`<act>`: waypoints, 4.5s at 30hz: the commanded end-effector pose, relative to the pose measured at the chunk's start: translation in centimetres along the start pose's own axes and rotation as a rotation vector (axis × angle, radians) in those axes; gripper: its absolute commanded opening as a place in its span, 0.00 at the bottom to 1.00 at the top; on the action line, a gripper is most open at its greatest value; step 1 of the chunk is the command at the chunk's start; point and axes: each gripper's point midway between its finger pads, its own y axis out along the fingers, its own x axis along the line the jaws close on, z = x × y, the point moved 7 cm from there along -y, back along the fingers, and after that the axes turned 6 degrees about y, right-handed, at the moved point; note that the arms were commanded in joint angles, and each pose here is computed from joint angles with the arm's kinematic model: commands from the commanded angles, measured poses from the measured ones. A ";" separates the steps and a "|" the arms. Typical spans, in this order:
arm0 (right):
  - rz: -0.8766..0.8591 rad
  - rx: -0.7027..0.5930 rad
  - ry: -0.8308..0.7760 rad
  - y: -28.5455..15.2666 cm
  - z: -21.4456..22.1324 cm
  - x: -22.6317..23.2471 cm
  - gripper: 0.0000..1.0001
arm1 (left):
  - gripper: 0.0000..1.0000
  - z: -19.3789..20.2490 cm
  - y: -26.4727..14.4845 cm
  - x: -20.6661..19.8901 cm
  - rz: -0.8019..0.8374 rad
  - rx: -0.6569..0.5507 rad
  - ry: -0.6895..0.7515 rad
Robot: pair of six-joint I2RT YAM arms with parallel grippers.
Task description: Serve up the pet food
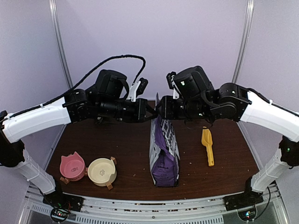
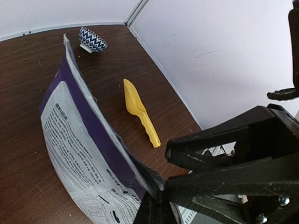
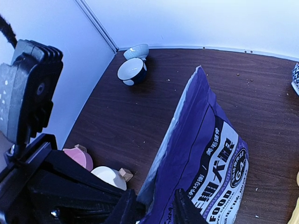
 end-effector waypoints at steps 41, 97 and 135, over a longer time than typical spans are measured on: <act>-0.100 0.293 -0.111 4.4 3.4 1.4 0.00 | 0.00 -0.1 -1.4 -0.7 -0.005 -0.038 0.178; 0.261 0.139 -0.198 2.0 1.8 -3.5 0.00 | 0.00 -0.3 -4.1 1.9 -0.264 -0.113 0.097; -0.083 0.067 -0.015 -3.0 -1.2 -0.2 0.53 | 0.46 0.3 -5.2 0.9 -0.157 -0.089 0.041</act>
